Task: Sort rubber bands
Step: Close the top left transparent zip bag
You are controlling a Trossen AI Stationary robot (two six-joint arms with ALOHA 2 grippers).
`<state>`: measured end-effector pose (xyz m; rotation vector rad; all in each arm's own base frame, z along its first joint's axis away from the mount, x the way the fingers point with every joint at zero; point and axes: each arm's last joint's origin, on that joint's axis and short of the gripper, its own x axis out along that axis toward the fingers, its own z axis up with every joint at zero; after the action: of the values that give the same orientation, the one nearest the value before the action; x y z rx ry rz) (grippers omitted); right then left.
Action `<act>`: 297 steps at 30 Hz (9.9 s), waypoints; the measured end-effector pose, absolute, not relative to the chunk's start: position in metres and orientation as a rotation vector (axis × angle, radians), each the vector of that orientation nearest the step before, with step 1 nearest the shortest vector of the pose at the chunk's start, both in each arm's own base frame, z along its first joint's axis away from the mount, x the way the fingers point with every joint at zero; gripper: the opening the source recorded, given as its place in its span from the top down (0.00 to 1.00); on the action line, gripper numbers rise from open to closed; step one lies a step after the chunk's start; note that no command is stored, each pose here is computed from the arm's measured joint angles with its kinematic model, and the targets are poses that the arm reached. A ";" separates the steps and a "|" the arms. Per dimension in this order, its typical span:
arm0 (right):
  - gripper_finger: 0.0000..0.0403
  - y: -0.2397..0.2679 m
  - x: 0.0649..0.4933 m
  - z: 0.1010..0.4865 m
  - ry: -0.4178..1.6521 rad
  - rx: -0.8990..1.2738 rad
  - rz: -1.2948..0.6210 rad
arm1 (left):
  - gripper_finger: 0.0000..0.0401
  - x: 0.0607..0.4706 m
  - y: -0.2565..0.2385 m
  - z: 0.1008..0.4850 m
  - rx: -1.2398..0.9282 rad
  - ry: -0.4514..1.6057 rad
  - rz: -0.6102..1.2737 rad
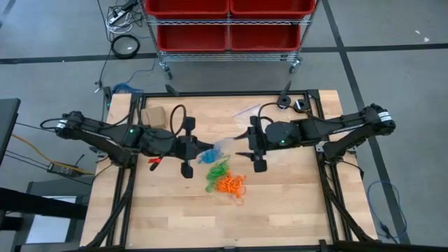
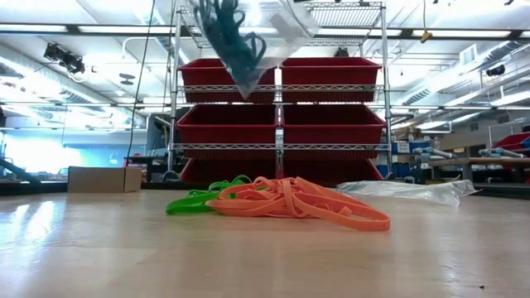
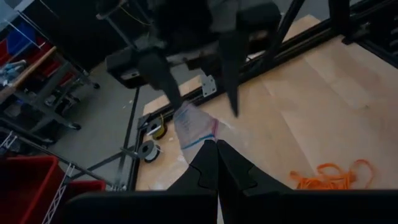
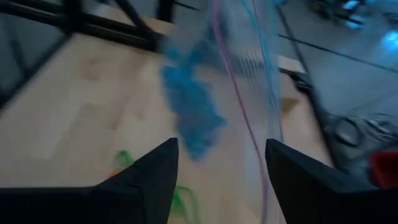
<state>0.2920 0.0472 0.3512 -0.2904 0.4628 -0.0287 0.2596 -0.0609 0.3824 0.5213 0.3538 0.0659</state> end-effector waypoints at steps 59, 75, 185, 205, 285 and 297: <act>0.66 -0.008 0.311 0.329 0.543 -0.030 0.255 | 1.00 0.257 -0.063 0.383 0.604 0.381 -0.030; 1.00 -0.007 0.311 0.329 0.535 -0.052 0.298 | 1.00 0.257 -0.062 0.382 0.608 0.395 -0.034; 0.46 0.022 0.309 0.357 0.685 -0.179 0.093 | 1.00 0.305 -0.080 0.305 0.368 0.398 0.302; 0.61 0.031 0.326 0.360 0.588 -0.182 0.004 | 1.00 0.309 -0.056 0.354 0.360 0.524 0.200; 0.86 0.027 0.316 0.330 0.900 -0.223 0.002 | 1.00 0.305 -0.056 0.362 0.433 0.573 0.148; 0.96 0.025 0.315 0.329 0.917 -0.237 -0.009 | 1.00 0.303 -0.057 0.360 0.446 0.604 0.145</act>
<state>0.3147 0.0254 0.3294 -0.2371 0.9174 -0.0094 0.3027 -0.0569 0.3599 0.4456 0.6039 0.1447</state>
